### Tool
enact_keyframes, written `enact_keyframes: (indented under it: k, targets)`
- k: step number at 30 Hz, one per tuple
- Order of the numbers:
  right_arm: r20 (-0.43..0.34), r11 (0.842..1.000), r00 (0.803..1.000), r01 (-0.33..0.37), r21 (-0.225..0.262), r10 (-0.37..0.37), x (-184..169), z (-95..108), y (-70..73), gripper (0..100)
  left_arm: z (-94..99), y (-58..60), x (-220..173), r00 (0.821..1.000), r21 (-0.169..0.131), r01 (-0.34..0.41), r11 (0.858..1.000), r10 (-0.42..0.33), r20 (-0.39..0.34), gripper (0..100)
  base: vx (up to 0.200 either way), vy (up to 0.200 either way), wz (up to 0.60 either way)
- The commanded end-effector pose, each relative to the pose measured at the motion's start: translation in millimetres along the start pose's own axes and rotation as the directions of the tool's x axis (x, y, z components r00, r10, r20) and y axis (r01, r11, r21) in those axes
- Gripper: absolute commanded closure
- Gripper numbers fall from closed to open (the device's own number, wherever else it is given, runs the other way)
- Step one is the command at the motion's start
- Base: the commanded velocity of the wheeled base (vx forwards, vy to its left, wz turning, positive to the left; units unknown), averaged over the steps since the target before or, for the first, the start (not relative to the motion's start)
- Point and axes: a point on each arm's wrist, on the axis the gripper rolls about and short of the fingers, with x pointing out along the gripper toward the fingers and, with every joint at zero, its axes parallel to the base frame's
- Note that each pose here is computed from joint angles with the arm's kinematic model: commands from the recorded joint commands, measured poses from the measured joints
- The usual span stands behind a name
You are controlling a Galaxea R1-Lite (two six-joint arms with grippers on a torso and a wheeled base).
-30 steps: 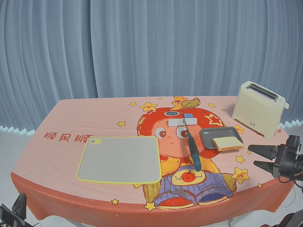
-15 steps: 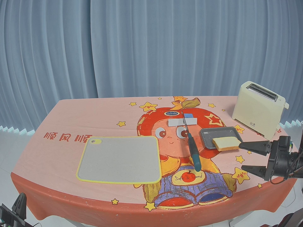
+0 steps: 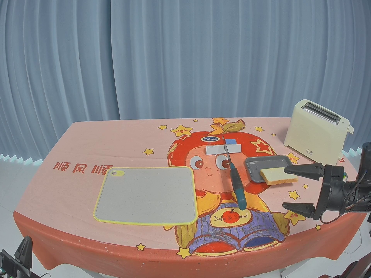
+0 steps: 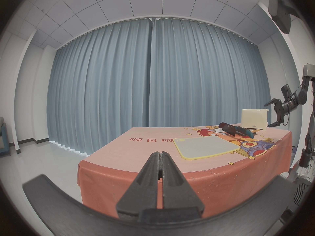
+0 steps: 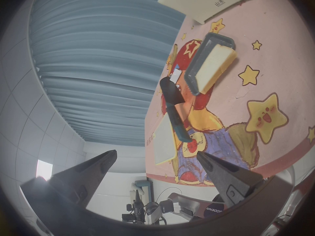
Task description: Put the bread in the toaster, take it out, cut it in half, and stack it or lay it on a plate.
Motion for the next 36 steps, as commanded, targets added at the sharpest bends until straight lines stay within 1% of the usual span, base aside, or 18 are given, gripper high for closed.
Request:
enact_keyframes:
  k: [1,7,8,12,17,20,24,30,32,36]
  targets:
    - [0.003,0.997,0.998,0.063,0.05,-0.064,11,10,-12.9,0,-5.0,0.0,1,1.0,0.0,-0.001,1.0,0.001,-0.014,100,0.0,0.0,0.0]
    - [0.014,0.997,0.998,0.062,0.052,-0.063,16,14,-15.7,0,-5.0,0.0,1,1.0,0.0,-0.001,1.0,0.001,-0.012,100,0.0,0.0,0.0]
    - [0.032,0.996,0.997,0.067,0.06,-0.069,18,19,-19.4,0,-5.0,0.0,1,1.0,0.0,-0.001,1.0,0.001,-0.012,100,0.0,0.0,0.0]
    - [0.042,0.995,0.996,0.074,0.067,-0.077,23,25,-24.1,0,-5.0,0.0,1,1.0,0.0,-0.001,1.0,0.001,-0.014,100,0.0,0.0,0.0]
    - [0.081,0.992,0.992,0.086,0.092,-0.094,28,38,-33.9,0,-5.0,0.0,1,1.0,0.0,-0.001,1.0,0.001,-0.012,100,0.0,0.0,0.0]
    - [0.106,0.992,0.99,0.078,0.099,-0.089,31,45,-37.0,0,-5.0,0.0,1,1.0,0.0,-0.001,1.0,0.001,-0.012,100,0.0,0.0,0.0]
    - [0.106,0.992,0.99,0.077,0.1,-0.087,33,47,-40.0,0,-5.0,0.0,1,1.0,0.0,-0.001,1.0,0.001,-0.012,100,0.0,0.0,0.0]
    - [0.129,0.989,0.987,0.085,0.118,-0.101,38,58,-43.6,0,-5.0,0.0,1,1.0,0.0,-0.001,1.0,0.001,-0.014,100,0.0,0.0,0.0]
    - [0.149,0.988,0.983,0.088,0.129,-0.107,37,65,-45.9,0,-5.0,0.0,1,1.0,0.0,-0.001,1.0,0.001,-0.014,100,0.0,0.0,0.0]
    - [0.167,0.985,0.979,0.093,0.145,-0.116,39,73,-49.2,0,-5.0,0.0,1,1.0,0.0,-0.001,1.0,0.001,-0.012,100,0.0,0.0,0.0]
